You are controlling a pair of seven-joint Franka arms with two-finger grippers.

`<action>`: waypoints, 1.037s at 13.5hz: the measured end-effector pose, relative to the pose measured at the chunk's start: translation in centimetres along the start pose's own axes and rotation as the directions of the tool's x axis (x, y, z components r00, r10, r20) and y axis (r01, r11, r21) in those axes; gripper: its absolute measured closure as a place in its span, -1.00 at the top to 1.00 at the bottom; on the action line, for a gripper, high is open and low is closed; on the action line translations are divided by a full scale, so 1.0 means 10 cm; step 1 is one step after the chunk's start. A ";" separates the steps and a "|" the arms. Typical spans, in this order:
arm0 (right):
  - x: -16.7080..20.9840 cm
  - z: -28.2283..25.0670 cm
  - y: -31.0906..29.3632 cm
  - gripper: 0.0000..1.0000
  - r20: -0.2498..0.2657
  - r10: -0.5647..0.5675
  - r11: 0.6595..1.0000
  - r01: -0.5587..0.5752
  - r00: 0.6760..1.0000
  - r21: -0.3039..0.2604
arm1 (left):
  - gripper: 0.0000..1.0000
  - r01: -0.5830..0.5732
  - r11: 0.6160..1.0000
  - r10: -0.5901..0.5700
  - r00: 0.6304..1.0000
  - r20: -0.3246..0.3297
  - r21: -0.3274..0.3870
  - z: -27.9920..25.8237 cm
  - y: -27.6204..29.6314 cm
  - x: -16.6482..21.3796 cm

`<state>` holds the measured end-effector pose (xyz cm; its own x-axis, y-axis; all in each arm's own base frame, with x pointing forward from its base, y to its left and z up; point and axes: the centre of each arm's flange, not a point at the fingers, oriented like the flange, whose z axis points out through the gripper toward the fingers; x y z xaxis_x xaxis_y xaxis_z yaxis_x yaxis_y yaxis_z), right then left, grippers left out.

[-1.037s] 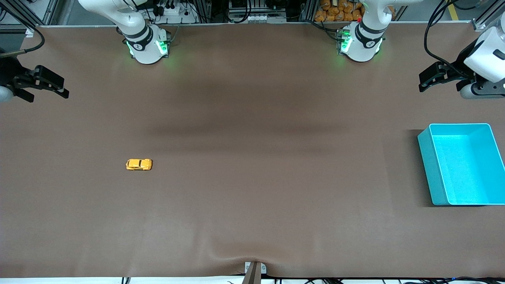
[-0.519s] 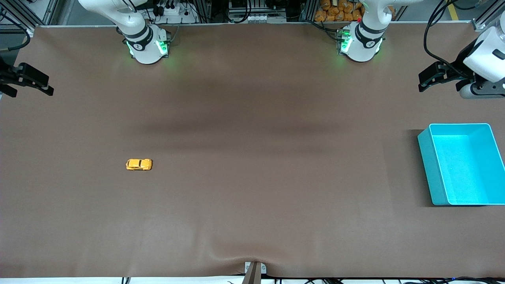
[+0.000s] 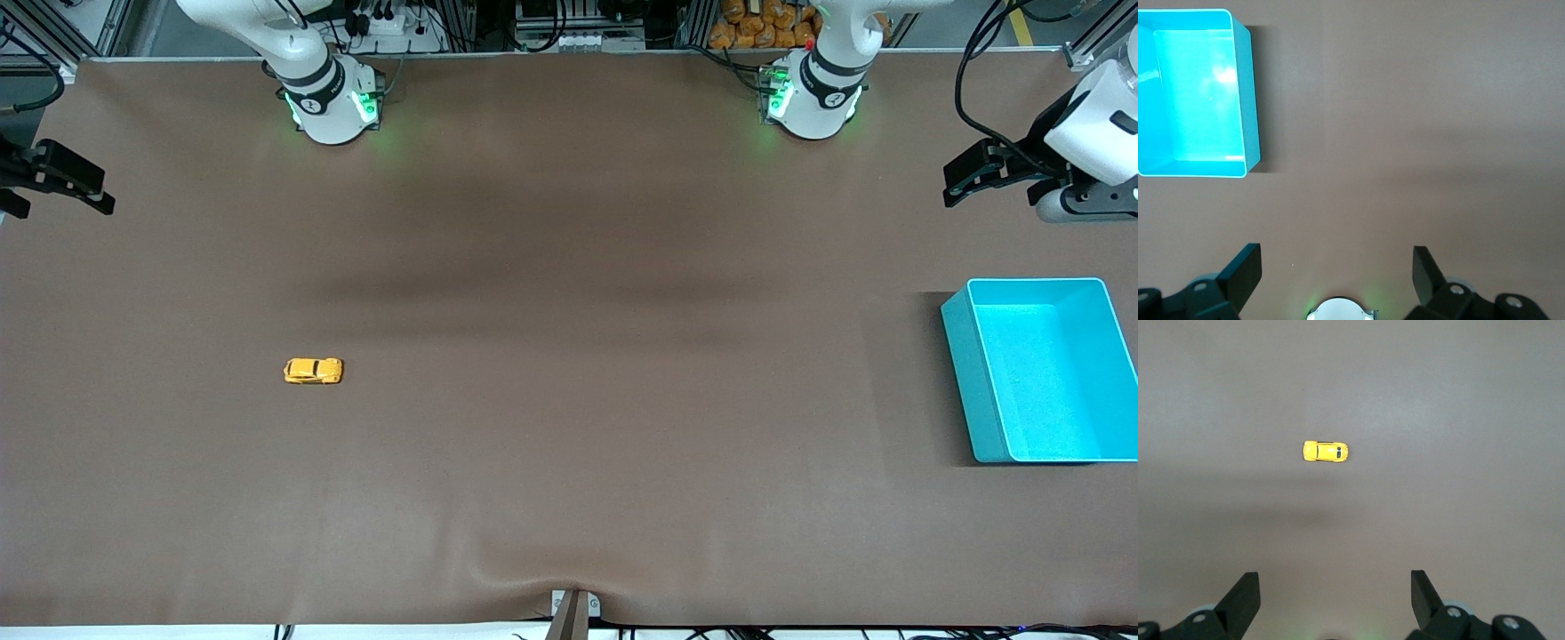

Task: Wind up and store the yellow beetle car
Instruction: 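Reach the right gripper down over the yellow beetle car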

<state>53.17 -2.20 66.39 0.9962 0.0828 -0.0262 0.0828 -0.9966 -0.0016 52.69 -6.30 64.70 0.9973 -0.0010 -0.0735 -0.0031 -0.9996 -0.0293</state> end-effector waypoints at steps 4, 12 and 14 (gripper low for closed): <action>0.17 0.18 -0.17 1.00 0.012 -0.188 0.982 0.188 0.982 -0.007 | 1.00 0.000 1.000 0.000 1.000 0.000 0.000 0.00 0.00 0.00; 0.65 0.82 -0.53 1.00 0.055 -0.423 0.906 0.423 0.905 0.010 | 1.00 0.000 1.000 0.000 1.000 -0.001 0.000 0.00 0.00 0.00; 0.72 0.97 -0.69 1.00 0.080 -0.551 0.833 0.553 0.831 -0.010 | 1.00 0.001 1.000 -0.001 1.000 -0.001 0.000 -0.01 0.00 0.00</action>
<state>59.51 5.23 56.53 0.7799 0.6178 -0.1004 0.6205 -0.7842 -0.0056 52.70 -6.27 64.76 0.9974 -0.0003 -0.0723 -0.0024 -0.9996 -0.0292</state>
